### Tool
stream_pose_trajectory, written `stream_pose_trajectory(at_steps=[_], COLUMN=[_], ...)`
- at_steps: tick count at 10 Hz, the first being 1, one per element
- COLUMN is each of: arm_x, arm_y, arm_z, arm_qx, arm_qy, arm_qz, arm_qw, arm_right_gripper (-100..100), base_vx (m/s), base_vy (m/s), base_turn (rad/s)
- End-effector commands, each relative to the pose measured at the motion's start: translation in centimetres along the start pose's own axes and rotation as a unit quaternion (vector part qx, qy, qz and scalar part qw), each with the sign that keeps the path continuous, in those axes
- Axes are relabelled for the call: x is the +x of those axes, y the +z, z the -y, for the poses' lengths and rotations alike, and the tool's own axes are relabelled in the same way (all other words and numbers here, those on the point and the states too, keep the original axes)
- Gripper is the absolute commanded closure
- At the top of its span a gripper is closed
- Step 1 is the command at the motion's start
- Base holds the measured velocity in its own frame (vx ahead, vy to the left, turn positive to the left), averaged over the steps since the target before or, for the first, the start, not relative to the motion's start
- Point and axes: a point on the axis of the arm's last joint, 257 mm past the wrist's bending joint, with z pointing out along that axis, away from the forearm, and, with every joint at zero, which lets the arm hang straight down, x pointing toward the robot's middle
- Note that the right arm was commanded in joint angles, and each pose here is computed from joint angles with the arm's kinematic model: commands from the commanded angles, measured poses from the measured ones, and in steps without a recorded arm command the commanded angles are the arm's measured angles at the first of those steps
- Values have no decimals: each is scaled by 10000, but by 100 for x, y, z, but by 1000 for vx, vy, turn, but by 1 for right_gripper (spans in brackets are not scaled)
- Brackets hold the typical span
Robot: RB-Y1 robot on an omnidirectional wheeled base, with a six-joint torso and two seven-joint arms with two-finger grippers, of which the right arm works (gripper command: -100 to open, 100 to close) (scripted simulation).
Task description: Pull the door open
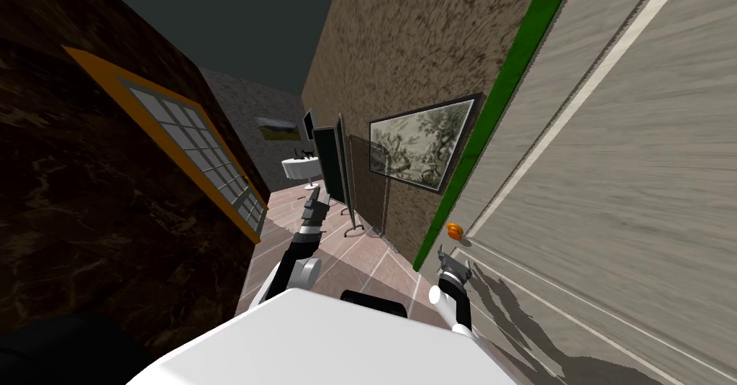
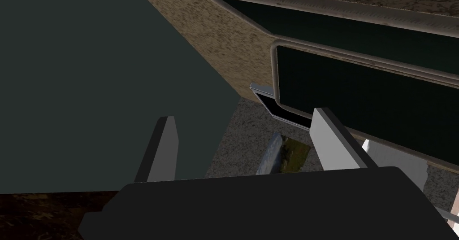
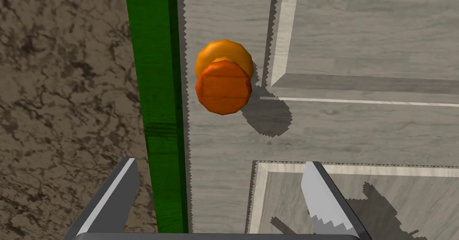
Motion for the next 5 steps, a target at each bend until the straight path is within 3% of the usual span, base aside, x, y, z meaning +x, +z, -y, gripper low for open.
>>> stream_pose_trajectory(at_steps=[1, 5], arm_x=[-20, -42], arm_y=[8, 17], arm_z=[-173, -445], arm_qx=[-13, -31], arm_qy=[1, 1], arm_qz=[1, 4], arm_qw=[10000, 10000], arm_right_gripper=[-100, -100], base_vx=[123, 164], base_vy=[5, -19], base_turn=[12, 8])
